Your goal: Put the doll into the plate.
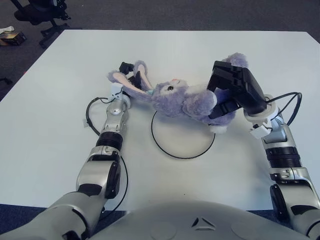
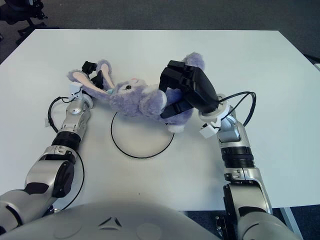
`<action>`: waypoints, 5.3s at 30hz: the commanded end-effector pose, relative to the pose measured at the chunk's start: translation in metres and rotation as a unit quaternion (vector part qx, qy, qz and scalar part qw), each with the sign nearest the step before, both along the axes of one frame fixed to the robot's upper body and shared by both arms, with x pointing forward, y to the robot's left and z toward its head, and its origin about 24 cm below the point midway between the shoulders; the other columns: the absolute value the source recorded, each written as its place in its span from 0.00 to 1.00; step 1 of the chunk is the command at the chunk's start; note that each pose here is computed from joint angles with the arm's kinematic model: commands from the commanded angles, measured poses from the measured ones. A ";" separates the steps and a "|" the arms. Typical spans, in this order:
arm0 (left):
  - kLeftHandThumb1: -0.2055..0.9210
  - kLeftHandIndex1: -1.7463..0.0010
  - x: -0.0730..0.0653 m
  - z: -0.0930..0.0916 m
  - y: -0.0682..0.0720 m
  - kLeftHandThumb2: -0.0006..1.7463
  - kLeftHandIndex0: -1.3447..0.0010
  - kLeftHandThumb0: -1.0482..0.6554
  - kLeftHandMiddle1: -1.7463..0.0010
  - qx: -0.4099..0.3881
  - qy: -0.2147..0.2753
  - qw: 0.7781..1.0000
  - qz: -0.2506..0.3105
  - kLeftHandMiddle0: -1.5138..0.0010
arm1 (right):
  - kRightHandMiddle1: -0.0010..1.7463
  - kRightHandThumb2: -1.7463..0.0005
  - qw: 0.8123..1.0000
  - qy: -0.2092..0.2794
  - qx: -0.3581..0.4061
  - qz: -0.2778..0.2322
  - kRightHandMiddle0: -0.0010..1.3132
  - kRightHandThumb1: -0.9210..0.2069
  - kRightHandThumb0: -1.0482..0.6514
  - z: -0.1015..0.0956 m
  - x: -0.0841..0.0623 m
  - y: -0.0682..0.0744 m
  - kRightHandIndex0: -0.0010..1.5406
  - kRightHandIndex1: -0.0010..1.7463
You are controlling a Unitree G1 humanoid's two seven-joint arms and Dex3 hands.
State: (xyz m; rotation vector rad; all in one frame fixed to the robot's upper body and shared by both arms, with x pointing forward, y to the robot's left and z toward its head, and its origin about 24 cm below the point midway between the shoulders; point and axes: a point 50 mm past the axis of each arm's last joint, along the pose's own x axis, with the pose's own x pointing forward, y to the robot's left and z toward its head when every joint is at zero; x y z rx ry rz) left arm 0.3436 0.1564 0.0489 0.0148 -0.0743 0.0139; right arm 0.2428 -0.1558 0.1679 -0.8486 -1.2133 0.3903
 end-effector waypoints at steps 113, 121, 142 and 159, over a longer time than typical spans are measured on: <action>0.92 0.00 -0.018 -0.040 -0.006 0.36 0.80 0.40 0.00 0.003 0.080 0.997 -0.001 0.47 | 0.30 0.99 0.888 0.370 0.273 0.016 0.51 0.10 0.57 0.096 0.023 -0.117 0.51 0.05; 0.92 0.00 -0.018 -0.040 -0.005 0.36 0.80 0.40 0.00 0.004 0.080 0.997 0.000 0.47 | 0.45 0.97 0.896 0.332 0.285 -0.077 0.50 0.05 0.50 0.089 0.034 -0.123 0.56 0.06; 0.92 0.00 -0.019 -0.039 -0.005 0.36 0.81 0.40 0.00 0.004 0.079 0.997 0.001 0.48 | 0.71 0.98 0.850 0.403 0.287 -0.179 0.46 0.00 0.61 0.030 0.080 -0.129 0.52 0.55; 0.92 0.00 -0.020 -0.039 -0.005 0.36 0.80 0.40 0.00 0.004 0.078 0.997 0.003 0.48 | 0.70 1.00 0.828 0.436 0.254 -0.244 0.46 0.01 0.62 -0.002 0.097 -0.131 0.58 0.52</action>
